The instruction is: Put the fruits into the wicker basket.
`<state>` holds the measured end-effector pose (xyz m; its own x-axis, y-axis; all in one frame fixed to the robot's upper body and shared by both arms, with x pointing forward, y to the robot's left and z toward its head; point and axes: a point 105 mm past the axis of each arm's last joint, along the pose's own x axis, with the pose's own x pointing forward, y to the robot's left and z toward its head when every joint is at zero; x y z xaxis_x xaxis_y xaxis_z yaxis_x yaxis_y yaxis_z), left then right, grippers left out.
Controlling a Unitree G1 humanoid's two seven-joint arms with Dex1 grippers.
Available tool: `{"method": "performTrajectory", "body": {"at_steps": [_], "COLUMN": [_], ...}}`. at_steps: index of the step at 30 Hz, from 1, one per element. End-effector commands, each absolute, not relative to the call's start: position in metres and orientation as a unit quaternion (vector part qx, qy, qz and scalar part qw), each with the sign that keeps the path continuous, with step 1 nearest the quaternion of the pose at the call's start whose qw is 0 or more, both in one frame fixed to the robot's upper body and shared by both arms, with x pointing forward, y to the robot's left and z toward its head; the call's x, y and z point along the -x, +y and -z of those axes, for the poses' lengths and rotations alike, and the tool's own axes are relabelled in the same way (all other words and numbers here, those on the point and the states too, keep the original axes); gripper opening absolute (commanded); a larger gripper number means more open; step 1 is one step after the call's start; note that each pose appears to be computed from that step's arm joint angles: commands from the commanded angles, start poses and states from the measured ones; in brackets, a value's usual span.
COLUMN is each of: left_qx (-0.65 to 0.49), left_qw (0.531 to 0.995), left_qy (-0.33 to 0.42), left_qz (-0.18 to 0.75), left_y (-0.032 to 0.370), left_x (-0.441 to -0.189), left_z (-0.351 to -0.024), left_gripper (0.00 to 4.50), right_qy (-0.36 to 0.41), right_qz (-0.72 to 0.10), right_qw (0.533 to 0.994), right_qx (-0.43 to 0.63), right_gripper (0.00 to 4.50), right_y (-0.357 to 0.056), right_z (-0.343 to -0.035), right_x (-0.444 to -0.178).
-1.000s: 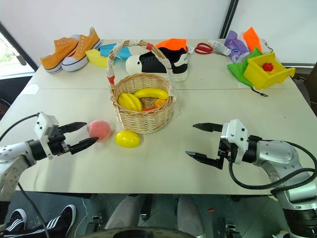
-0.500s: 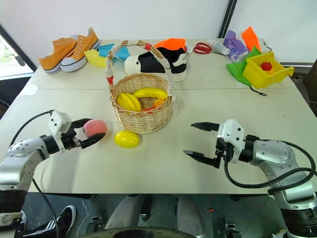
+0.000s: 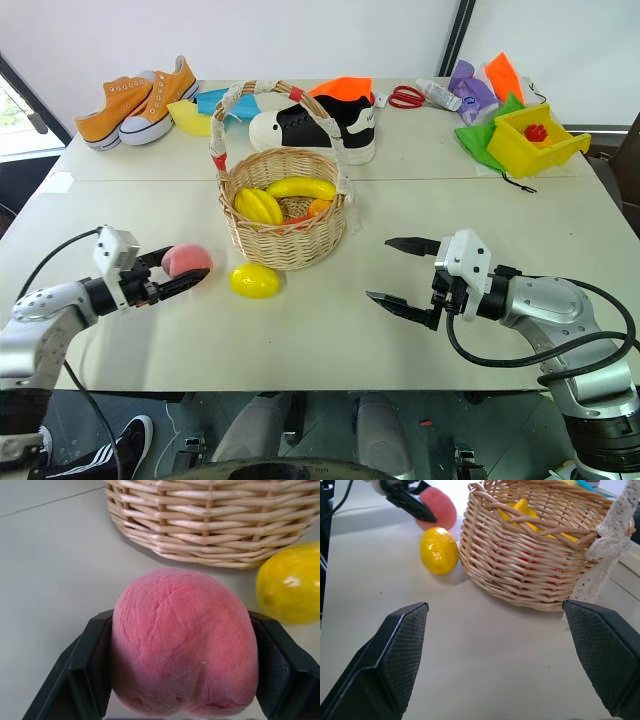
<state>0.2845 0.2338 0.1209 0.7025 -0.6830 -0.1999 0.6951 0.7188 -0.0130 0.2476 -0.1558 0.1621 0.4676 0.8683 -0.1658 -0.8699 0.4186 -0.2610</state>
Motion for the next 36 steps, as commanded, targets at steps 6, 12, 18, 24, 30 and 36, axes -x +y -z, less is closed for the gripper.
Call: {"method": "performTrajectory", "body": {"at_steps": [6, 12, 18, 24, 30, 36], "left_qx": [-0.021, -0.042, 0.032, -0.011, -0.043, -0.06], "left_qw": [0.899, 0.894, 0.887, 0.895, 0.884, 0.888], "left_qy": [-0.001, -0.085, -0.089, -0.101, -0.106, -0.11], "left_qz": [0.436, 0.439, 0.451, 0.435, 0.453, 0.442], "left_y": [0.193, 0.128, 0.092, 0.085, 0.089, 0.118], "left_x": [-0.282, -0.322, -0.342, -0.346, -0.336, -0.315], "left_z": [-0.213, -0.243, -0.252, -0.244, -0.24, -0.24], "left_gripper": [3.12, 3.12, 3.12, 4.09, 4.47, 4.47], "right_qy": [-0.05, -0.073, -0.08, -0.084, -0.086, -0.083], "right_qz": [-0.489, -0.459, -0.453, -0.441, -0.445, -0.451], "right_qw": [0.86, 0.875, 0.879, 0.884, 0.882, 0.878], "right_qx": [0.136, 0.134, 0.127, 0.129, 0.129, 0.138], "right_gripper": [4.5, 4.5, 4.5, 4.5, 4.5, 4.5], "right_y": [-0.148, -0.148, -0.142, -0.144, -0.144, -0.147], "right_z": [-0.182, -0.19, -0.191, -0.193, -0.195, -0.193], "right_x": [-0.253, -0.264, -0.264, -0.265, -0.268, -0.27]}}
